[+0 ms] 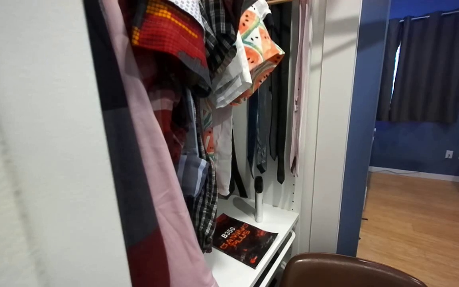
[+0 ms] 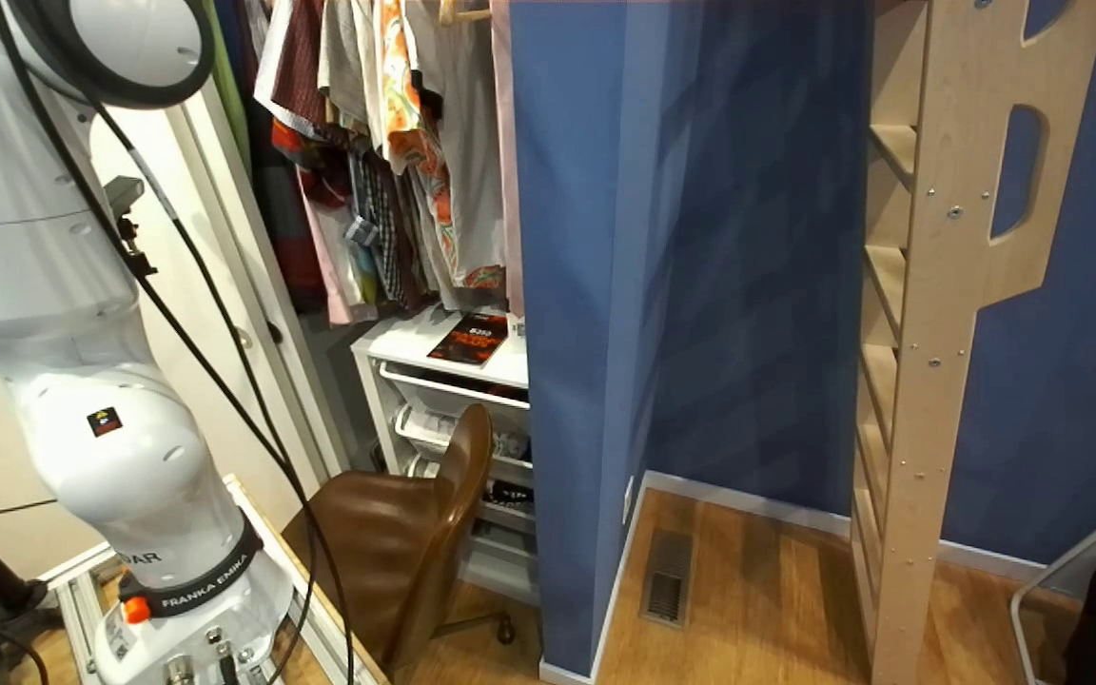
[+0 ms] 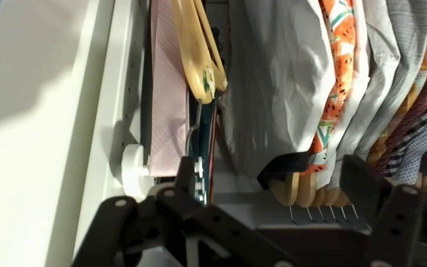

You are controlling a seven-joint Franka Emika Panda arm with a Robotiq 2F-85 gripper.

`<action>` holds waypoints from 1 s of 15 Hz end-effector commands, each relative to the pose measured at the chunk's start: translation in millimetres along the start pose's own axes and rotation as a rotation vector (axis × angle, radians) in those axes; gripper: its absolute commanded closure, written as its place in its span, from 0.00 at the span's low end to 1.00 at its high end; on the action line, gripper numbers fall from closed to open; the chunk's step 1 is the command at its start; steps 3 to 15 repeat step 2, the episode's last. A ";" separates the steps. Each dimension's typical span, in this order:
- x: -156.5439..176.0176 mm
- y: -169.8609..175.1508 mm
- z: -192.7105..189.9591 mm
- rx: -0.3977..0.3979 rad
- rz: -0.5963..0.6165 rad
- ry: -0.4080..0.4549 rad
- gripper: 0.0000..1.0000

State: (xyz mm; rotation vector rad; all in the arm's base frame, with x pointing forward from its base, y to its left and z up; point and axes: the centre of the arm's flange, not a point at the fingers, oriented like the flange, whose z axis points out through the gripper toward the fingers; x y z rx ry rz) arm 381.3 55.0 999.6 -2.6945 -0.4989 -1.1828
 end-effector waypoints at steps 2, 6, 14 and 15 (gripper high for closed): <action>0.0 2.2 9.4 0.005 0.003 -0.026 0.00; 0.0 2.2 9.4 0.005 0.003 -0.026 0.00; 0.0 2.2 9.4 0.005 0.003 -0.026 0.00; 0.0 2.2 9.4 0.005 0.003 -0.026 0.00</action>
